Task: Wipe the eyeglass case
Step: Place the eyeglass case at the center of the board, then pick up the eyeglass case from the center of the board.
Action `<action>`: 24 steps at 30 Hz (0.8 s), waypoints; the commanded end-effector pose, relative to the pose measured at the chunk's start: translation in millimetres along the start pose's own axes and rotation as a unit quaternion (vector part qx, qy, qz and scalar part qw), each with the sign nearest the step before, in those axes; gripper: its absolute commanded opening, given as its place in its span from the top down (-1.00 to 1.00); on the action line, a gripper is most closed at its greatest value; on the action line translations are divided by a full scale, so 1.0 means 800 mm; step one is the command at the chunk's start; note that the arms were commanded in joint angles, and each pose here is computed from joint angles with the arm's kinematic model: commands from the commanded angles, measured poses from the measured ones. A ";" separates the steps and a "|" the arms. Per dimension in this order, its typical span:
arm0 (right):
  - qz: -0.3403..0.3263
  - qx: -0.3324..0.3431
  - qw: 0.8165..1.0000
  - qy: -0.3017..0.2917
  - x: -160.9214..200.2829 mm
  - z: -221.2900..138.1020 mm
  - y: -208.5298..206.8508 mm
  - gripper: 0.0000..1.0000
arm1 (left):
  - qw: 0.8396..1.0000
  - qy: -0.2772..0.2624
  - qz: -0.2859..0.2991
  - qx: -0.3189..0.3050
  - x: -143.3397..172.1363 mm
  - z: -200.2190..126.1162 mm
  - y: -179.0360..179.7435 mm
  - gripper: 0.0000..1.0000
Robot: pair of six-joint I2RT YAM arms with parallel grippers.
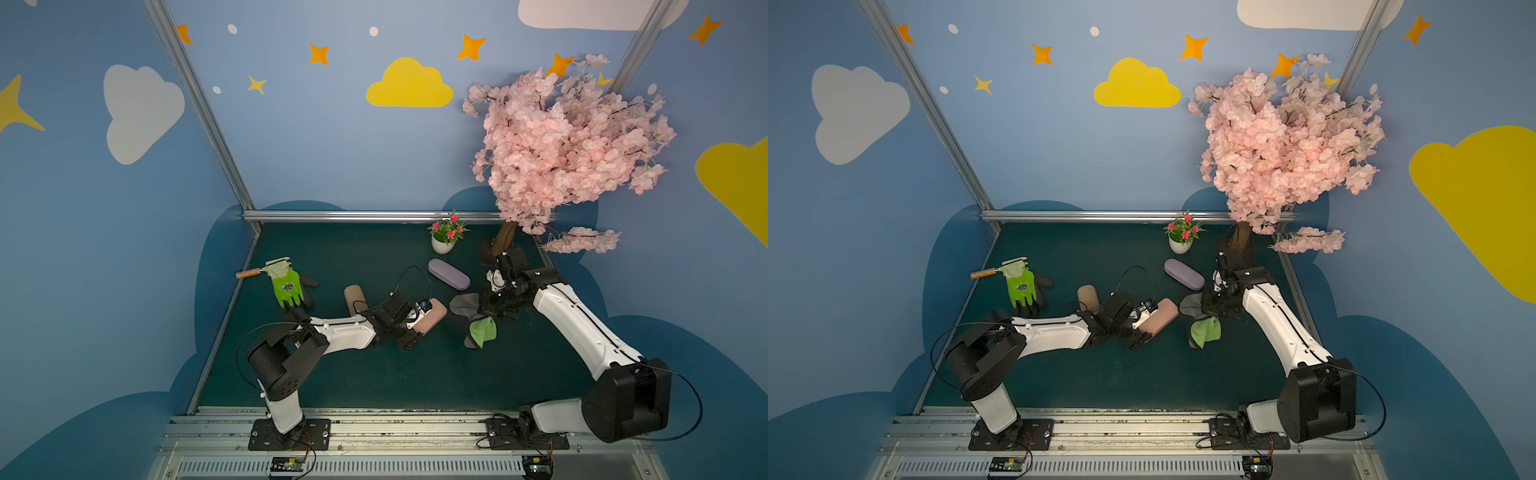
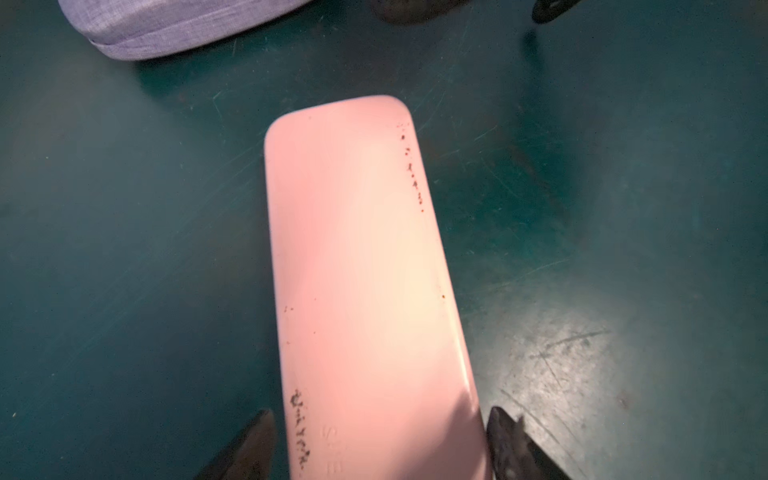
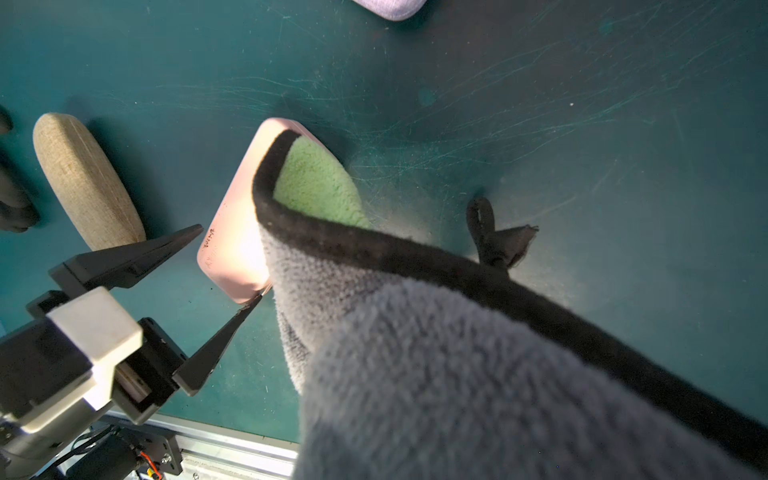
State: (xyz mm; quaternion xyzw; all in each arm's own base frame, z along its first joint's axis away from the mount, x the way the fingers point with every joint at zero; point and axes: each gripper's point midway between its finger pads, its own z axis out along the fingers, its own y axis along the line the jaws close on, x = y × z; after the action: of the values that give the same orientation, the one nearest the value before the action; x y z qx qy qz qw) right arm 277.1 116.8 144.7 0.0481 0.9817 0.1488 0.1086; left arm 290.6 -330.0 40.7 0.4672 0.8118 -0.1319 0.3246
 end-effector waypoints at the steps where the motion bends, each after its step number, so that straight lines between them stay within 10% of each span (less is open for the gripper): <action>1: -0.011 -0.022 1.000 0.007 0.000 0.003 0.018 0.94 | 1.000 0.007 0.021 0.014 0.008 0.009 -0.010 -0.61; 24: -0.016 -0.014 1.000 0.018 -0.001 0.018 0.022 0.96 | 0.999 -0.016 0.044 -0.005 0.002 0.034 0.001 -0.46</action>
State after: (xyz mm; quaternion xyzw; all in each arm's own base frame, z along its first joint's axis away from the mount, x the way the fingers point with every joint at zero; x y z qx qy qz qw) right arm 276.9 137.4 129.5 0.0249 0.9836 0.1584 0.0822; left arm 302.0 -342.1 24.6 0.4864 0.7900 -0.1211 0.3531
